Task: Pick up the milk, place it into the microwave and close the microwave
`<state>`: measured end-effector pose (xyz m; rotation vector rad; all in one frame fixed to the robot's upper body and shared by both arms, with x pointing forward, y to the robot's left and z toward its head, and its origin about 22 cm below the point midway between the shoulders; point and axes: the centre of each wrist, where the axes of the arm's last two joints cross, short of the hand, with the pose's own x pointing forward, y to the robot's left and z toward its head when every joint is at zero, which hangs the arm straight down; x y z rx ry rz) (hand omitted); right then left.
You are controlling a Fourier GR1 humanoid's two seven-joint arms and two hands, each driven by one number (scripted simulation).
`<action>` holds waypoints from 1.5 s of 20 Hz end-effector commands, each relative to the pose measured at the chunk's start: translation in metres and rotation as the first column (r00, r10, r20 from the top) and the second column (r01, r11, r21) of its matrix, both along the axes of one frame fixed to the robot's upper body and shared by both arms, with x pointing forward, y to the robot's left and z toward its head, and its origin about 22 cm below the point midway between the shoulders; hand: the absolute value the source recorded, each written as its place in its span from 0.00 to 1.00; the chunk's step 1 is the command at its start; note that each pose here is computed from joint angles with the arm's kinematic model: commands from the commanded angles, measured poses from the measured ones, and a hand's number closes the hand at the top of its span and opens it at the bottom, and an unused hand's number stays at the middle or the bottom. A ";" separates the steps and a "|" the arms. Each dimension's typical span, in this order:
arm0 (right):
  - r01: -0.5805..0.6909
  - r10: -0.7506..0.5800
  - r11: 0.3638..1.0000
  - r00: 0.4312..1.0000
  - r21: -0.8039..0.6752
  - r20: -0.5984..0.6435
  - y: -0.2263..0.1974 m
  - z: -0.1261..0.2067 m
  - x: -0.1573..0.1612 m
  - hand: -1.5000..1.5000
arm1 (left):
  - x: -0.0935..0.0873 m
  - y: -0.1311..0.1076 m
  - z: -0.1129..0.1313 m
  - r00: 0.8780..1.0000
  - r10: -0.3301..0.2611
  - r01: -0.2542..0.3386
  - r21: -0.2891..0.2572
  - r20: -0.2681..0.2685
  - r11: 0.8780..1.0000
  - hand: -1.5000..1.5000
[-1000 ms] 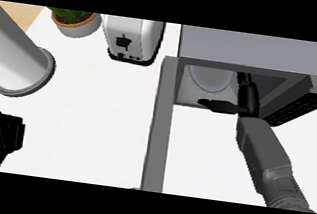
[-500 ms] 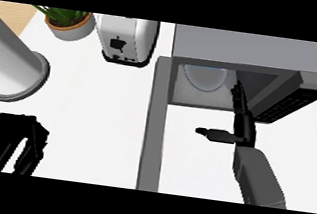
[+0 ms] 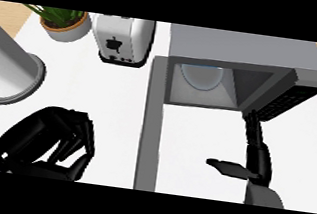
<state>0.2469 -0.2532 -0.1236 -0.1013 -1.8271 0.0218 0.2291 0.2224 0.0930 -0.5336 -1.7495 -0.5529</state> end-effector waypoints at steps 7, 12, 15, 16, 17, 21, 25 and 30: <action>0.017 -0.016 1.000 0.999 -0.026 0.048 -0.043 0.033 -0.066 0.00 | 0.027 -0.089 -0.042 0.985 -0.170 0.170 0.189 -0.013 0.967 1.00; -0.028 0.033 0.997 0.997 -0.075 0.067 -0.045 0.056 -0.106 0.00 | 0.027 -0.126 -0.086 0.988 -0.156 0.155 0.251 -0.016 0.956 1.00; -0.061 0.067 0.997 0.991 -0.056 0.116 -0.065 0.063 -0.133 0.00 | 0.024 -0.131 -0.120 0.987 -0.159 0.150 0.264 0.014 0.953 1.00; -0.087 0.093 0.995 0.987 -0.050 0.131 -0.068 0.082 -0.115 0.00 | 0.033 -0.132 -0.128 0.991 -0.135 0.125 0.262 0.021 0.957 1.00; -0.099 0.102 0.995 0.986 -0.029 0.130 -0.055 0.082 -0.119 0.00 | 0.039 -0.142 -0.124 0.989 -0.123 0.097 0.275 0.079 0.957 1.00; -0.135 0.134 0.991 0.976 -0.008 0.169 -0.068 0.104 -0.121 0.00 | 0.032 -0.156 -0.149 0.996 -0.052 0.034 0.209 0.078 0.977 1.00; -0.179 0.174 0.984 0.965 0.012 0.197 -0.071 0.120 -0.121 0.00 | 0.032 -0.170 -0.158 0.995 -0.040 0.021 0.199 0.090 0.980 1.00; -0.221 0.215 0.975 0.949 -0.003 0.232 -0.054 0.149 -0.131 0.00 | 0.031 -0.183 -0.157 0.998 -0.056 0.053 0.218 0.008 0.975 1.00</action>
